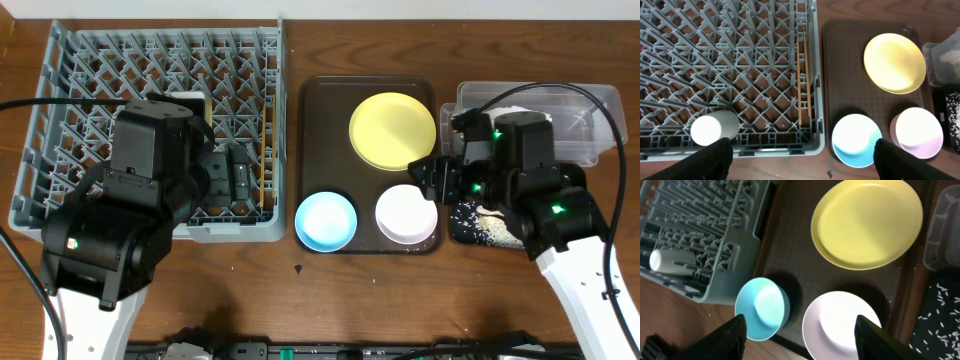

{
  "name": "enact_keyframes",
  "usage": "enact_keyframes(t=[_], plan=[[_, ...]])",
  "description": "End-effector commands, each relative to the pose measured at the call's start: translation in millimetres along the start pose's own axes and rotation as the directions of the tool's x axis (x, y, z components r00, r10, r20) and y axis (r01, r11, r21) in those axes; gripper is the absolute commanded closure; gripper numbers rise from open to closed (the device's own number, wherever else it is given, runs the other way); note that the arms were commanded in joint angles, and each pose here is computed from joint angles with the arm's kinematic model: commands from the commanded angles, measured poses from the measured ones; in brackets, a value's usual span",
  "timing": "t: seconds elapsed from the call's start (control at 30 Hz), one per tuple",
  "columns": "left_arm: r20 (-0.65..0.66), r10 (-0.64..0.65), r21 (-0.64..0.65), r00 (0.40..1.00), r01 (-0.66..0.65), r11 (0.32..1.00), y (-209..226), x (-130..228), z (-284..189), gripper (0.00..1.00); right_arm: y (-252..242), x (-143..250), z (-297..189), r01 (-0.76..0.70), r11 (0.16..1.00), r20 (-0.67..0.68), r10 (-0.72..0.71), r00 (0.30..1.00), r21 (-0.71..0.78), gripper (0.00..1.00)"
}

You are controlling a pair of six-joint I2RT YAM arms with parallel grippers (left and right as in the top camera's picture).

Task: Sort waste into correct bins and load items into the dishwasher
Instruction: 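Reach the left gripper over the brown tray to the pink bowl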

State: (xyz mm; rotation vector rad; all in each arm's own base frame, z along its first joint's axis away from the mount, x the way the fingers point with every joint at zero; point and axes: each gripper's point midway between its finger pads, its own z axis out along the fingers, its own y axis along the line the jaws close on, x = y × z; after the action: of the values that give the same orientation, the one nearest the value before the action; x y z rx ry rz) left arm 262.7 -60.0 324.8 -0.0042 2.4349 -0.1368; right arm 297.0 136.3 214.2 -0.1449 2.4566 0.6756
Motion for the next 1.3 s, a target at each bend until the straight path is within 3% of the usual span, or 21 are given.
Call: enact_keyframes(t=[0.0, 0.17, 0.4, 0.6, 0.77, 0.97, 1.07, 1.27], plan=[[0.011, -0.011, 0.07, 1.0, 0.01, 0.998, -12.1, -4.5, -3.0, 0.05, 2.5, -0.9, -0.3, 0.04, 0.999, 0.003, -0.04, 0.999, 0.003, 0.32], [-0.06, 0.051, 0.331, 0.997, -0.028, 0.943, -68.1, -3.4, 14.9, 0.13, -21.9, -6.5, -4.4, -0.095, 0.991, 0.038, 0.092, 0.995, 0.096, 0.33], [-0.263, 0.306, 0.426, 0.915, -0.174, 0.888, -133.3, 39.3, 88.3, 0.19, -89.2, -11.1, -29.7, -0.286, 0.931, 0.112, 0.267, 0.957, 0.225, 0.33], [-0.339, 0.386, 0.458, 0.858, -0.208, 0.865, -173.1, 65.1, 148.5, 0.22, -123.8, -3.1, -48.4, -0.408, 0.874, 0.144, 0.383, 0.913, 0.263, 0.31], [-0.354, 0.411, 0.476, 0.84, -0.216, 0.852, -195.0, 78.5, 183.9, 0.25, -127.7, 1.2, -50.4, -0.423, 0.863, 0.138, 0.4, 0.906, 0.275, 0.3], [-0.451, 0.495, 0.479, 0.742, -0.266, 0.836, -218.8, 135.0, 220.4, 0.3, -128.1, -0.8, -50.4, -0.421, 0.865, 0.145, 0.396, 0.907, 0.273, 0.29], [-0.471, 0.54, 0.407, 0.698, -0.371, 0.835, -219.0, 159.9, 248.5, 0.35, -128.1, -0.9, -50.4, -0.421, 0.865, 0.146, 0.396, 0.907, 0.273, 0.29], [-0.473, 0.553, 0.398, 0.686, -0.394, 0.829, -225.4, 176.1, 275.0, 0.47, -127.0, -0.9, -50.0, -0.422, 0.866, 0.143, 0.397, 0.907, 0.267, 0.29]])
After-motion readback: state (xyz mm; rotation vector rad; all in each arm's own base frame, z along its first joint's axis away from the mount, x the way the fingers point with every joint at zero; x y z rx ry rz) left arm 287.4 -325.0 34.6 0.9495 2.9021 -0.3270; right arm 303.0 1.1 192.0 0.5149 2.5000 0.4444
